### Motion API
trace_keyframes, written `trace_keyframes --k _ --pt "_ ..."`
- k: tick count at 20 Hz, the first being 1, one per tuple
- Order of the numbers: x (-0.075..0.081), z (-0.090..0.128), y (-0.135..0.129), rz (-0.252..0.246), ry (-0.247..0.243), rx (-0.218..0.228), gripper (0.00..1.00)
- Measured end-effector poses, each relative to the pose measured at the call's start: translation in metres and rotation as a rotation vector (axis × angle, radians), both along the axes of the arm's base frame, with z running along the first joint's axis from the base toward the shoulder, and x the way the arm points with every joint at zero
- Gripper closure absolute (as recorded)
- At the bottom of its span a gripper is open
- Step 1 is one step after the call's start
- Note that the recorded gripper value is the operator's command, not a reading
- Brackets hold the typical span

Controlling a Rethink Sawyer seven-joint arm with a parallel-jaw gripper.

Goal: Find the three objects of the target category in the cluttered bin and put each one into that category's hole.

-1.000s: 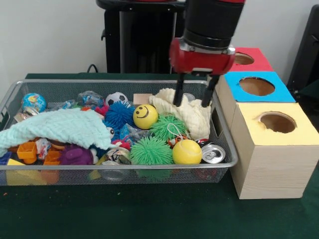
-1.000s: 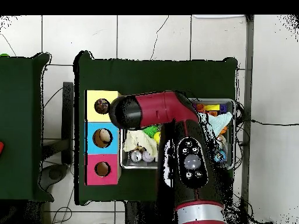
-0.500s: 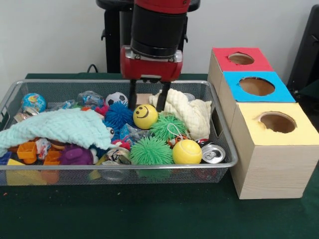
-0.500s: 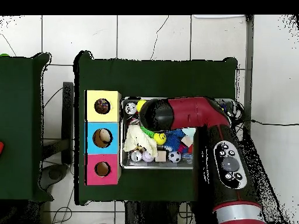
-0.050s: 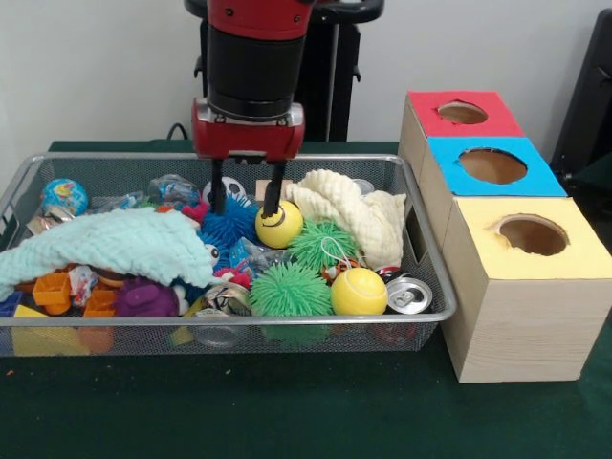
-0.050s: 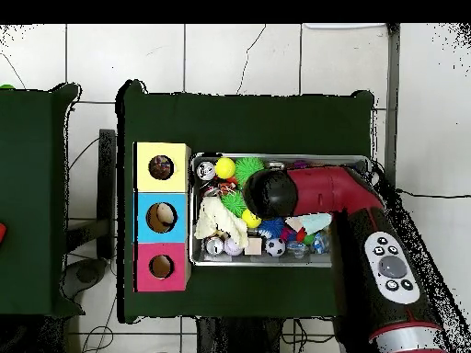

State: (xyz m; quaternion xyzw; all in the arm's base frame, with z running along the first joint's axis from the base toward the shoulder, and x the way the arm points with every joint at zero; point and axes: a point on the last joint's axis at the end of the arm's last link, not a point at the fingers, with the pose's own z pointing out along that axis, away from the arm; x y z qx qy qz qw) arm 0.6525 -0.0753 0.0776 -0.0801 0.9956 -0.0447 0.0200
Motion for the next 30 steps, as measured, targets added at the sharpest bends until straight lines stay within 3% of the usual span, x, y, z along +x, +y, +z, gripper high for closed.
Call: trace_keyframes --k 3,6,15,23,30 --pt "-0.001 -0.005 -0.015 0.025 -0.003 0.009 0.0" --pt "-0.005 -0.014 -0.036 0.09 -0.004 0.017 0.0" --pt "-0.014 -0.04 -0.071 0.222 -0.003 0.058 0.0" --pt "-0.011 -0.069 -0.078 0.313 -0.013 0.104 0.0" --pt "0.007 -0.089 -0.075 0.397 -0.05 0.131 0.0"
